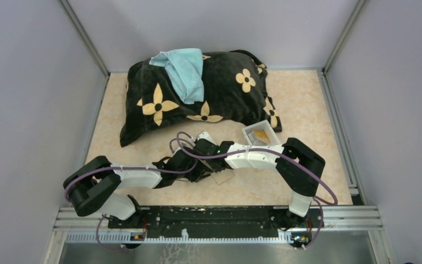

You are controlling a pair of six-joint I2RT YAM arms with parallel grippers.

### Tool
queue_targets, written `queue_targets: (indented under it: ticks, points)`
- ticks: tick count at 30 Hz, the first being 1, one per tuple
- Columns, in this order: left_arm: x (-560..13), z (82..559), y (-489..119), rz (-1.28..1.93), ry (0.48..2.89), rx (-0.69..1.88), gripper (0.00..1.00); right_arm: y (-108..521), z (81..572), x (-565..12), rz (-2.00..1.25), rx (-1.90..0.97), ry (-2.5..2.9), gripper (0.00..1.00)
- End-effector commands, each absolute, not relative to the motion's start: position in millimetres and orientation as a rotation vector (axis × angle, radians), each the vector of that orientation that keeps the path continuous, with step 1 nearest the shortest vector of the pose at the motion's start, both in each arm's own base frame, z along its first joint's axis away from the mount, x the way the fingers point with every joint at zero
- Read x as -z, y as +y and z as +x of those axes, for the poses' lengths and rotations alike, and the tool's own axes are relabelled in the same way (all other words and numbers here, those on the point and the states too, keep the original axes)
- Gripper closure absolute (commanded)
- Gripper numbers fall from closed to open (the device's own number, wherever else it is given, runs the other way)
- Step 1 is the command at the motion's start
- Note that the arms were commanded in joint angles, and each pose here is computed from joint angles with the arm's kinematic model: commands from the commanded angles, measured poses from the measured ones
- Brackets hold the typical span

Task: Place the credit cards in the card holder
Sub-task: Close the card holder at the center of the board.

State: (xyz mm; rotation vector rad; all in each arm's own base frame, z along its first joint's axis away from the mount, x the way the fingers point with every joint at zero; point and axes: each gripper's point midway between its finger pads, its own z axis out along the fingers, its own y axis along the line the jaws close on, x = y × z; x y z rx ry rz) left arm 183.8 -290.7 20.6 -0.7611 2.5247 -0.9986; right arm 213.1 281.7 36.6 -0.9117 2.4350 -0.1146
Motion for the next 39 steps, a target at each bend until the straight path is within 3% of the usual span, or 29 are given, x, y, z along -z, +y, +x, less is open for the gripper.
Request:
queue_targets:
  ticks: [1,11,39]
  points:
    - [21.7,160.0,-253.3,-0.807,2.631,0.770,0.68,253.3,195.4,-29.5,-0.963,0.208,2.488,0.99]
    - [18.4,156.1,-258.8,-0.896,2.589,0.910,0.72,251.3,194.8,-29.7,-0.959,0.207,2.485,0.99]
    - [21.8,155.3,-261.5,-0.901,2.594,0.932,0.76,246.8,188.0,-23.9,-0.981,0.225,2.496,1.00]
